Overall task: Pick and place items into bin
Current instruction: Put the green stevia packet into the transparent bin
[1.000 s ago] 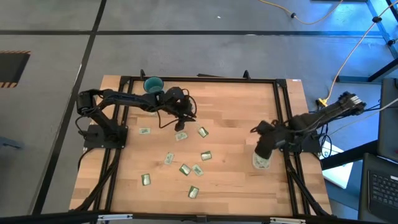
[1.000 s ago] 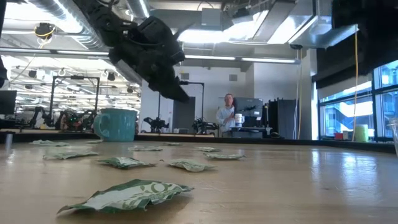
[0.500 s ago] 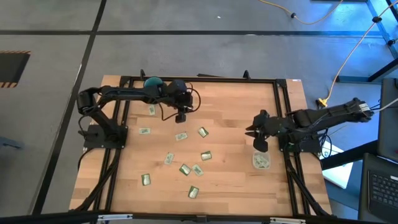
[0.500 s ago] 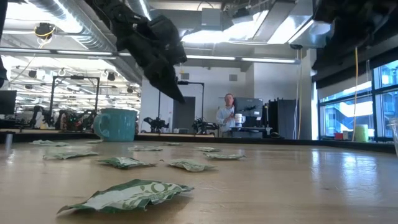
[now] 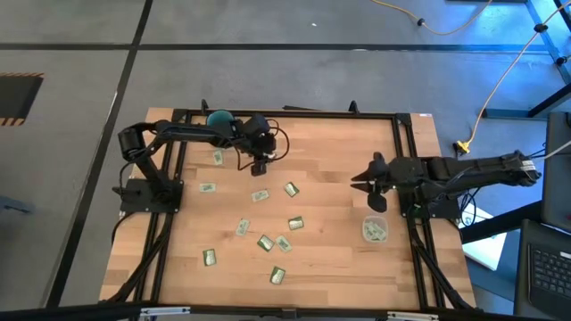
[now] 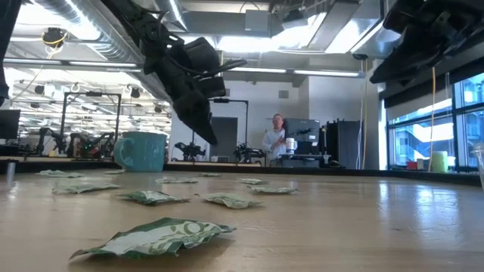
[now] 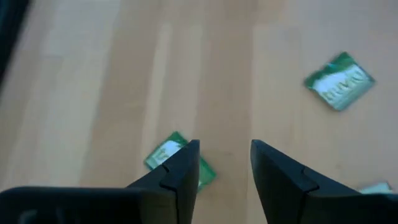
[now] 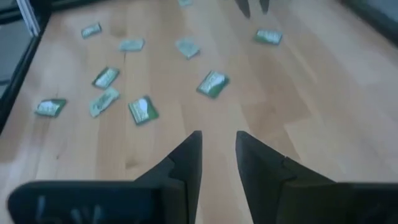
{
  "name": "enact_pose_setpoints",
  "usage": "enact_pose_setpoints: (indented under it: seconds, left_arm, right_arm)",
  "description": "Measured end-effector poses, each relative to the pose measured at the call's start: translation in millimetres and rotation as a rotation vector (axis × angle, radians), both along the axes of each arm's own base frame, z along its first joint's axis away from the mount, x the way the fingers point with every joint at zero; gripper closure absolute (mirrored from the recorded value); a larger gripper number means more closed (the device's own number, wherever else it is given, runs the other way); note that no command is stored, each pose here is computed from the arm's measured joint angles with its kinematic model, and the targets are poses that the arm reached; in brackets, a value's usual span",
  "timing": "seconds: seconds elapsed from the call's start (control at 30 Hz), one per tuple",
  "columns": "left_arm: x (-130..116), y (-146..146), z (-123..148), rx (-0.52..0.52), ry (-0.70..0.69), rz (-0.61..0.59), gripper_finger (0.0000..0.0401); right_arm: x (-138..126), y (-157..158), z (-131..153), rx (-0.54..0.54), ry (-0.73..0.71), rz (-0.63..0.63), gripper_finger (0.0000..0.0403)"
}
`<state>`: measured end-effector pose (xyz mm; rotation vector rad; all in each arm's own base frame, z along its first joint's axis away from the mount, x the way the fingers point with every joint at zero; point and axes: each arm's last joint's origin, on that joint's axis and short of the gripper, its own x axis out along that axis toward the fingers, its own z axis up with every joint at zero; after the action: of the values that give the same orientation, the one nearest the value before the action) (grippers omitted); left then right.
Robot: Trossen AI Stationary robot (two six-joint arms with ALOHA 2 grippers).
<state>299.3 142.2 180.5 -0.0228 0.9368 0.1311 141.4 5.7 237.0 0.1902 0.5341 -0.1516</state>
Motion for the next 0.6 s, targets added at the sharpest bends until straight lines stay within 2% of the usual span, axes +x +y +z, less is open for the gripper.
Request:
enact_pose_setpoints:
  seconds: [0.2,0.6]
  left_arm:
    - [-1,1,-1,0.024,0.023,0.037,0.0274]
    - [2,3,-18,-0.027,0.071,0.085,0.0278]
  right_arm:
    - [-2,-3,-11,-0.012,-0.02,0.003,0.0301]
    - [-1,-5,-14,-0.018,-0.033,-0.005,0.0301]
